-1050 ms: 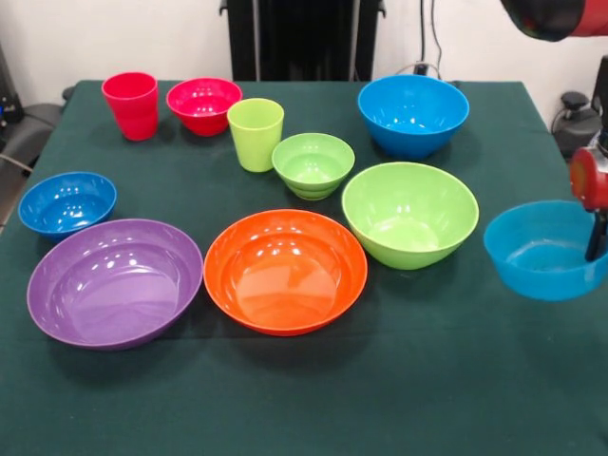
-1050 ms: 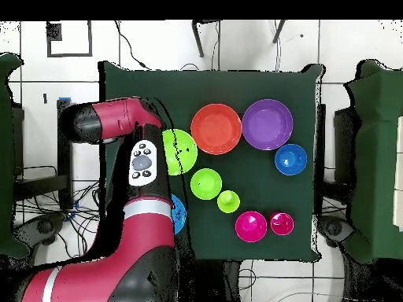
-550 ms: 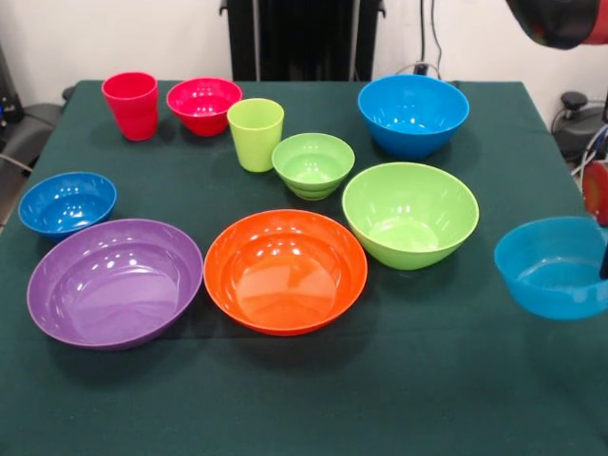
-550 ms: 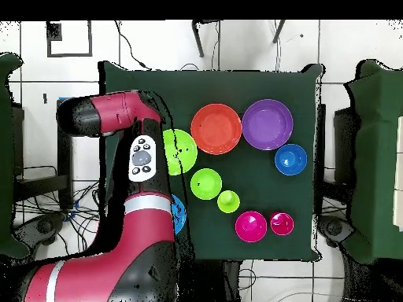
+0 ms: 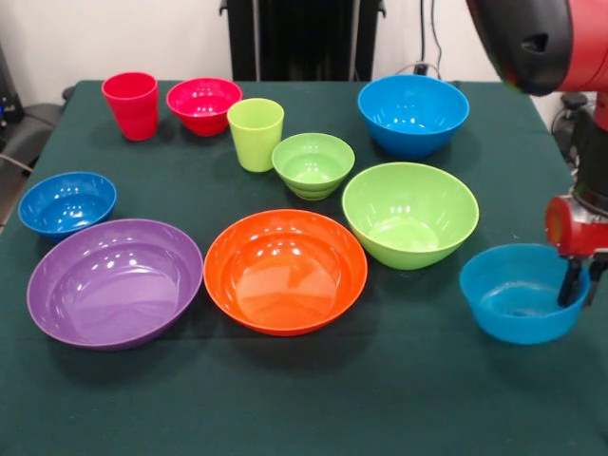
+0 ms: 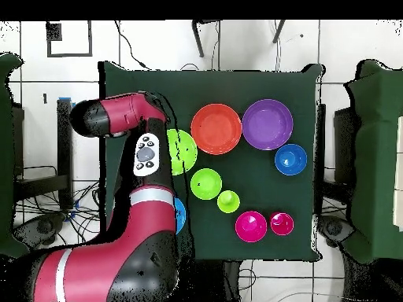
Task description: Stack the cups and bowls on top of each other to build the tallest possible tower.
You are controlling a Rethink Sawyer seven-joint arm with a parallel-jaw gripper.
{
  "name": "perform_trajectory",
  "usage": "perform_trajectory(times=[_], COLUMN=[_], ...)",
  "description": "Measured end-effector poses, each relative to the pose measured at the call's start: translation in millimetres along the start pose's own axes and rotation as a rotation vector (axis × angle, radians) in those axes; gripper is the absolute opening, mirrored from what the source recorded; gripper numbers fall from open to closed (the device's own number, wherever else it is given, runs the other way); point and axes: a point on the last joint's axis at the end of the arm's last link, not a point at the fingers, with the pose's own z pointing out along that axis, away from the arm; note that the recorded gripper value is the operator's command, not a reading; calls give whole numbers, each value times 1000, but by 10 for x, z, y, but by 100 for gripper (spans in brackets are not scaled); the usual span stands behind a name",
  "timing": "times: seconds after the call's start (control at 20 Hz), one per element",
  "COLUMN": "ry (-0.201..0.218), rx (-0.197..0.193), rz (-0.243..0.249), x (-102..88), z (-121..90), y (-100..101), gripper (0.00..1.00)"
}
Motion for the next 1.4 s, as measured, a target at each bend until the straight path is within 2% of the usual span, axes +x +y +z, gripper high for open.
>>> perform_trajectory(times=[0.35, 0.4, 0.65, 0.85, 1.05, 1.1, 1.4], ry=[18, 24, 29, 33, 44, 52, 72], rx=[27, 30, 32, 33, 32, 29, 21], rz=[-21, -19, -13, -10, -5, 1, 20], x=[113, 136, 145, 156, 209, 229, 251], z=[153, 198, 229, 158, -50, -159, -445], y=[-92, -128, -185, -208, -228, -235, -246], gripper=[0, 100, 100, 100, 100, 100, 100])
